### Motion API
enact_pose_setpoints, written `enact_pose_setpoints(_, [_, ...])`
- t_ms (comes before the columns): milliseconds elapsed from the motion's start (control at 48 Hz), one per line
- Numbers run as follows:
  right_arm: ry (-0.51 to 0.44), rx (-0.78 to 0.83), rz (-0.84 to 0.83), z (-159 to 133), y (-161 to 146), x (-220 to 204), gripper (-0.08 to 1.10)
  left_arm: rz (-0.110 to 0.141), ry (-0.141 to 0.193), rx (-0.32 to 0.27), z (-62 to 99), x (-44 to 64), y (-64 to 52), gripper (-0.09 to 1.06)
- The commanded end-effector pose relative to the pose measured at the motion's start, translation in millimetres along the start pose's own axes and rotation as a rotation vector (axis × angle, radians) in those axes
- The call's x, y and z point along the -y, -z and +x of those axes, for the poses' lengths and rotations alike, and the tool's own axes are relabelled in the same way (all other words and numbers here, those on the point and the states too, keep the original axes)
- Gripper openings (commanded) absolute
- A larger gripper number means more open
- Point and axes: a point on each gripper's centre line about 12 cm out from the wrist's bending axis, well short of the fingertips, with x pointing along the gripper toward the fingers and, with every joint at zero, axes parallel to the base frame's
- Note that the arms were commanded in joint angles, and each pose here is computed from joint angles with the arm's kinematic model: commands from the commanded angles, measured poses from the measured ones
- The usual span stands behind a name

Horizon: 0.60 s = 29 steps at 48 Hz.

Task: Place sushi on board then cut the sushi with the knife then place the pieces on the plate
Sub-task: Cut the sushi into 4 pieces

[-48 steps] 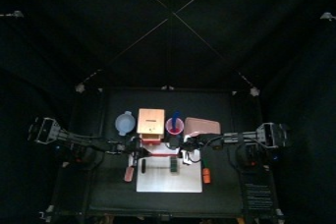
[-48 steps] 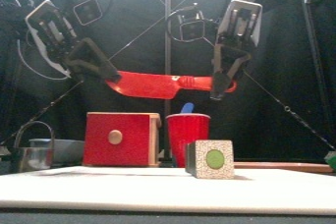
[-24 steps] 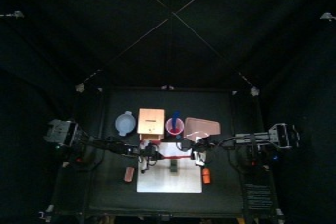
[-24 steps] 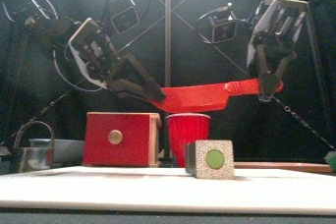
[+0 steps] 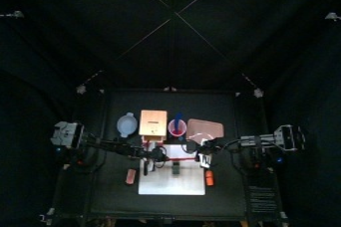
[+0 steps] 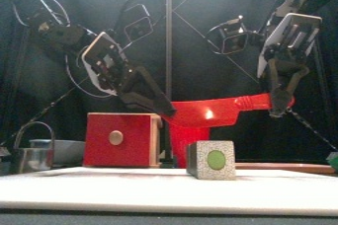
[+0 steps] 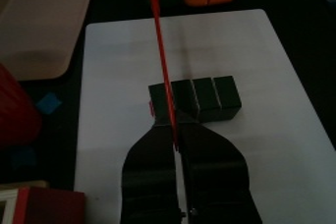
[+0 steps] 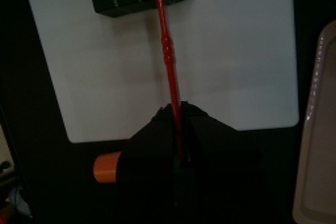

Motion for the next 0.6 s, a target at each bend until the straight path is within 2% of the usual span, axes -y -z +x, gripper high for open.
enact_pose_setpoints(21, [-0.001,0.010,0.009,-3.9,2.7,1.3,0.14,0.013,0.009,-0.029,4.4,3.2,5.0,0.18])
enact_pose_setpoints(292, [0.004,0.039,0.014,0.2,4.6,3.5,0.14,0.010,0.008,-0.052,8.2,3.1,5.8,0.18])
enact_pose_setpoints(604, [0.005,0.077,0.010,3.8,0.1,2.2,0.14,-0.010,0.006,-0.063,8.8,3.8,7.7,0.18])
